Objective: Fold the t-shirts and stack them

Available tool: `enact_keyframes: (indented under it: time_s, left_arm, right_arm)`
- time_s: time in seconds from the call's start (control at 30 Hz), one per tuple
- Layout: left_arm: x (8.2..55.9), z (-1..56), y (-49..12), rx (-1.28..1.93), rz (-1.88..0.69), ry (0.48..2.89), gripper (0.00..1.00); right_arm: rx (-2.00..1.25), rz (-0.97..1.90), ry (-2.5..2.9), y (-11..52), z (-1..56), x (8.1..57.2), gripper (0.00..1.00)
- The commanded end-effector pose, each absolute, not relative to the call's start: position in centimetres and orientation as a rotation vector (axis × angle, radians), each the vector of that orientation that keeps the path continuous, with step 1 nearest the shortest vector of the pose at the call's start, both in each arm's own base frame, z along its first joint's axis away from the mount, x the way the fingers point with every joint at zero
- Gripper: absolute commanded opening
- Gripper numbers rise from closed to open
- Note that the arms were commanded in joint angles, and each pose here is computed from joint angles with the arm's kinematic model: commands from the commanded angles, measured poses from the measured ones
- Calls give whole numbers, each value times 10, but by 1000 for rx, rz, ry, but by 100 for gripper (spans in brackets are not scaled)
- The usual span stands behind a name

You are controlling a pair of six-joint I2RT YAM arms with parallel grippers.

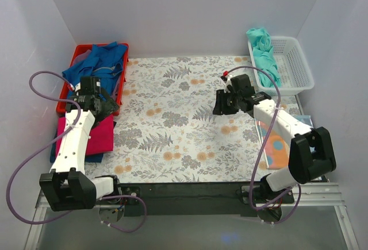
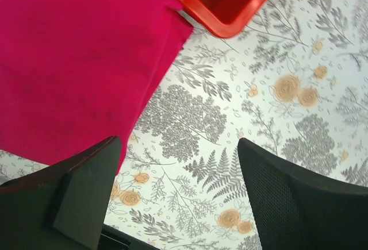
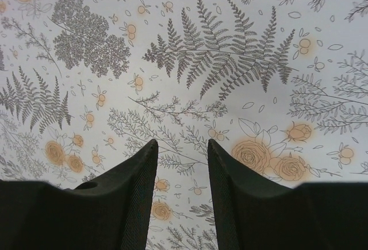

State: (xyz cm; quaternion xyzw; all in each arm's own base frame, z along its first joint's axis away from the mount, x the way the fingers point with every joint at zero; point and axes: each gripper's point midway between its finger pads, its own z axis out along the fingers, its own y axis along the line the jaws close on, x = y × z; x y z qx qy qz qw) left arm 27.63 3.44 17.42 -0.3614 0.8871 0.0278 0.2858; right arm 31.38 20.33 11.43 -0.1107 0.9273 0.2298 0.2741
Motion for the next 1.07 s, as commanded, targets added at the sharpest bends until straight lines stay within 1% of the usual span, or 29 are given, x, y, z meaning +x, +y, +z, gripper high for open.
enact_keyframes:
  time_s: [0.0,0.17,0.3,0.5,0.7,1.03]
  left_arm:
    - [278,187,15,-804,-29,2350,82]
    - [280,194,-2,-700,-125,2343,83]
    - [279,191,-35,-541,-181,2386,84]
    - [283,182,-73,-373,-157,2426,85]
    - [283,174,-110,-294,-141,2462,86]
    - [276,160,-137,-226,-125,2490,86]
  right_arm:
    - [-292,515,2418,184,134,314,47]
    - [-267,440,2383,168,143,306,48]
    - [-246,406,2374,158,144,297,48]
    - [-211,379,2366,148,143,287,48]
    - [-189,377,2356,144,146,282,49]
    - [-163,335,2347,136,147,280,49]
